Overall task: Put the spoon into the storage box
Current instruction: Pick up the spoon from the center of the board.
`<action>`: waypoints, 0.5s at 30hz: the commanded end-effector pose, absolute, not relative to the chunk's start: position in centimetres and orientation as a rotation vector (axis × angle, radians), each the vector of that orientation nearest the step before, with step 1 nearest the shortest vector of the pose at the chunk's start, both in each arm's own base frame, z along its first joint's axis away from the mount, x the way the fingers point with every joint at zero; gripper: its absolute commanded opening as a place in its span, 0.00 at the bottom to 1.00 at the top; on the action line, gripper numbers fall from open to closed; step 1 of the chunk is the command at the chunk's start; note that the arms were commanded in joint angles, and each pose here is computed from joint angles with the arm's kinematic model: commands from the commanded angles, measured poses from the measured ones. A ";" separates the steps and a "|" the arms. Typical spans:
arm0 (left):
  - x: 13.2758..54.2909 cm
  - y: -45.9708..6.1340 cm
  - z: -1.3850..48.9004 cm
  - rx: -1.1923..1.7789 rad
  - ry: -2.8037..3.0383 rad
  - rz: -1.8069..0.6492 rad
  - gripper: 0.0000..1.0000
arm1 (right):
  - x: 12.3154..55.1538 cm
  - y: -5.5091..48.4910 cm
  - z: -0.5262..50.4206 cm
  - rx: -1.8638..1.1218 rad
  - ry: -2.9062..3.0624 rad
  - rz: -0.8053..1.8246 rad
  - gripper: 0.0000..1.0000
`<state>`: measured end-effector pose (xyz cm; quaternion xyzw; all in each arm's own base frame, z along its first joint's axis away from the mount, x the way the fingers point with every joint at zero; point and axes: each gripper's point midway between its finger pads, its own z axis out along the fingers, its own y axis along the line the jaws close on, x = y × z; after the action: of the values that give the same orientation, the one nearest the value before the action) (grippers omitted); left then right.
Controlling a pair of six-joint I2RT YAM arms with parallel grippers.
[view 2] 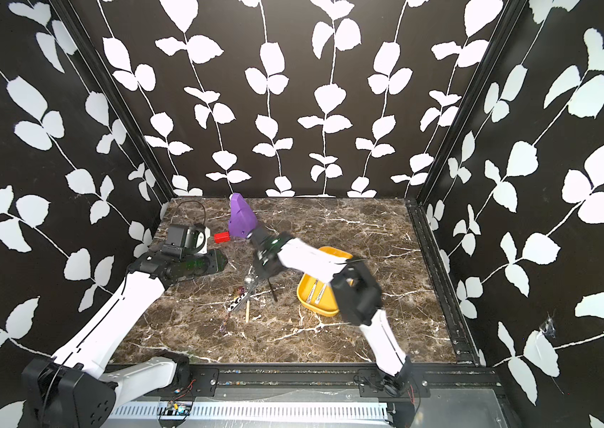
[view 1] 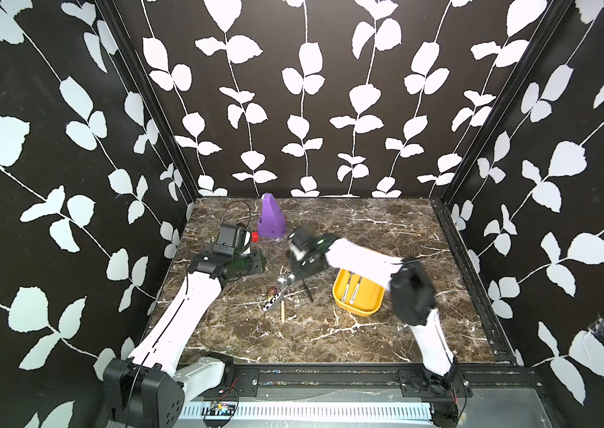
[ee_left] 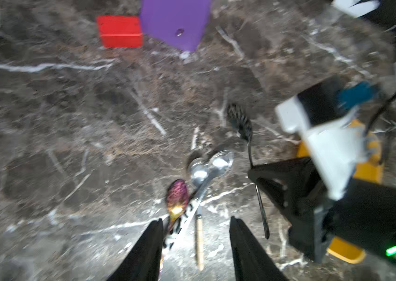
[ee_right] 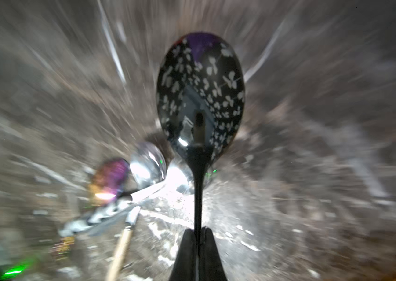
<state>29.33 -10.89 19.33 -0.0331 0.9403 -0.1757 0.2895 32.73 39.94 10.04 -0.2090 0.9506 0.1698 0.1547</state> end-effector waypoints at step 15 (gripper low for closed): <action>27.3 -25.0 26.2 0.481 2.052 -1.299 0.57 | 36.6 37.3 28.0 -0.443 2.166 1.550 0.00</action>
<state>27.23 -23.72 24.35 0.1478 0.8228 -0.4556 0.3061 38.96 36.14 24.02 -0.1102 0.8396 0.4846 0.2194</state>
